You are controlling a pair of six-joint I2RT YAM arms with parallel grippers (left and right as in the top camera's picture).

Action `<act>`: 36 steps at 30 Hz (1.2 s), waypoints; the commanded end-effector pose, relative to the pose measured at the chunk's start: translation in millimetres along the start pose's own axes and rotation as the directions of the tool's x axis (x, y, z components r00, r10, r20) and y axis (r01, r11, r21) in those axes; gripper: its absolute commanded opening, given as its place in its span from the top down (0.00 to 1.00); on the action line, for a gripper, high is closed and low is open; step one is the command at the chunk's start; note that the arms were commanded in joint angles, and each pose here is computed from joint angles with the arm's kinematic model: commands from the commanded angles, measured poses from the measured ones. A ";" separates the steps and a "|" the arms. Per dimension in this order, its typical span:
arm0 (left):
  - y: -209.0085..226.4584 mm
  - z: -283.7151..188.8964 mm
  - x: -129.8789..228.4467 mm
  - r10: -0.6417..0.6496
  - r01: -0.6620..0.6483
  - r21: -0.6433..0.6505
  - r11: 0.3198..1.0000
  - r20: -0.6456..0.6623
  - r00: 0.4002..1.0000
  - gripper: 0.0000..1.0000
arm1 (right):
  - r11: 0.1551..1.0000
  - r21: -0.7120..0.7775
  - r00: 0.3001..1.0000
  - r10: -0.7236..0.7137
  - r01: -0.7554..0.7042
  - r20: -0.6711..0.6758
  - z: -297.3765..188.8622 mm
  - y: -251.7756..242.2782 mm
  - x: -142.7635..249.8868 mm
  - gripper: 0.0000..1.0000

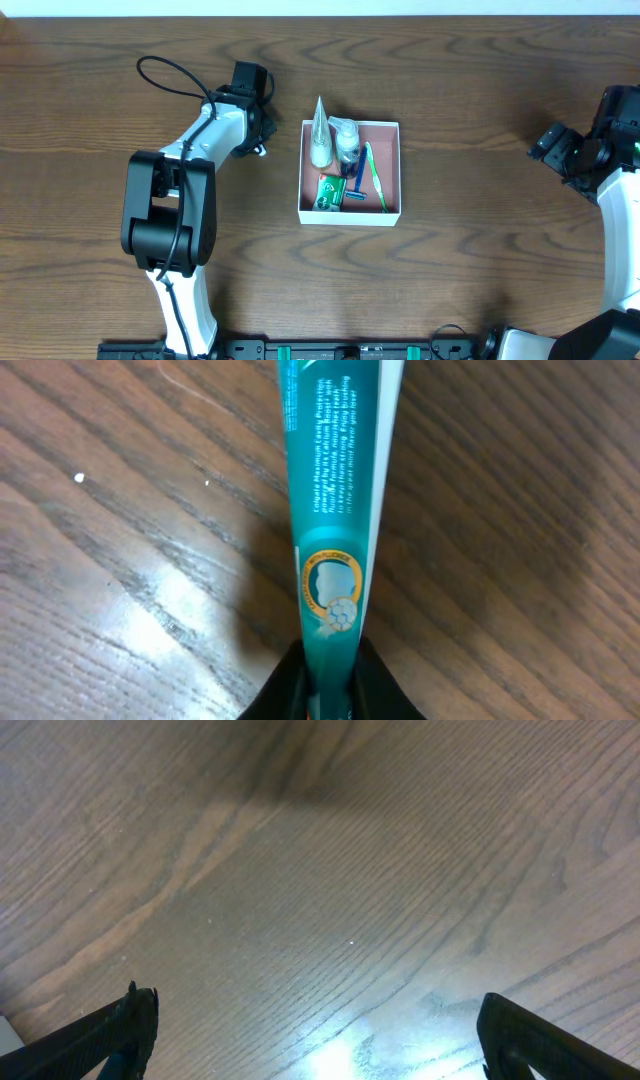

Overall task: Pack container
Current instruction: 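Carry the toothpaste tube over the box with the left gripper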

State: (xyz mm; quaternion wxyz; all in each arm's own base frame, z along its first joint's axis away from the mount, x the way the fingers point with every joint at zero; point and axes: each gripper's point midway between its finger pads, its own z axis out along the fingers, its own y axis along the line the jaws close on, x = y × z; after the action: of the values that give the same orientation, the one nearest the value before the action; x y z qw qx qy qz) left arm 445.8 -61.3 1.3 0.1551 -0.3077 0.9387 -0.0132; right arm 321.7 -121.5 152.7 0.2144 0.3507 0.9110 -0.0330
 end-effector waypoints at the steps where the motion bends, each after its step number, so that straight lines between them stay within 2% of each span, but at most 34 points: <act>1: 10.2 8.5 10.9 0.023 -0.025 -0.040 0.999 -0.051 0.998 0.89 | 1.000 0.000 1.000 0.006 -0.006 0.018 -4.6 -1.7 -5.6 0.01; 6: 9.0 -7.5 6.8 0.102 -0.103 -0.025 0.994 -0.040 0.994 0.89 | 1.000 0.000 1.000 0.006 -0.006 0.018 -4.6 -1.7 -5.6 0.01; 11: 0.2 -51.3 -8.9 0.166 -0.167 0.033 0.985 0.031 0.986 0.89 | 1.000 0.000 1.000 0.006 -0.006 0.018 -4.6 -1.7 -5.6 0.01; 16: -8.0 -126.1 -29.3 0.215 -0.236 0.116 0.965 0.170 0.962 0.89 | 1.000 0.000 1.000 0.006 -0.006 0.018 -4.6 -1.7 -5.6 0.01; 21: -6.4 -215.2 -32.4 0.186 -0.258 0.210 0.943 0.308 0.933 0.89 | 1.000 0.000 1.000 0.006 -0.006 0.018 -4.6 -1.7 -5.6 0.01; 24: -11.5 -261.9 -17.3 0.191 -0.304 0.275 0.912 0.370 0.909 0.89 | 1.000 0.000 1.000 0.006 -0.006 0.018 -4.6 -1.7 -5.6 0.01; 28: -33.8 -311.1 21.1 0.240 -0.414 0.370 0.832 0.432 0.869 0.89 | 1.000 0.000 1.000 0.006 -0.006 0.018 -4.6 -1.7 -5.6 0.01; 32: -63.0 -329.4 69.9 0.331 -0.519 0.427 0.741 0.440 0.835 0.89 | 1.000 0.000 1.000 0.006 -0.006 0.018 -4.6 -1.7 -5.6 0.01; 36: -94.0 -324.1 118.7 0.442 -0.607 0.448 0.656 0.424 0.791 0.89 | 1.000 0.000 1.000 0.006 -0.006 0.018 -4.6 -1.7 -5.6 0.01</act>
State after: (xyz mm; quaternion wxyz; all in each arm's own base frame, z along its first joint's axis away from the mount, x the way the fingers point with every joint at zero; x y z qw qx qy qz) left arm 318.9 -202.7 297.9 0.3800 0.0037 0.9037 -0.1974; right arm 321.7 -121.5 152.7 0.2144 0.3507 0.9110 -0.0330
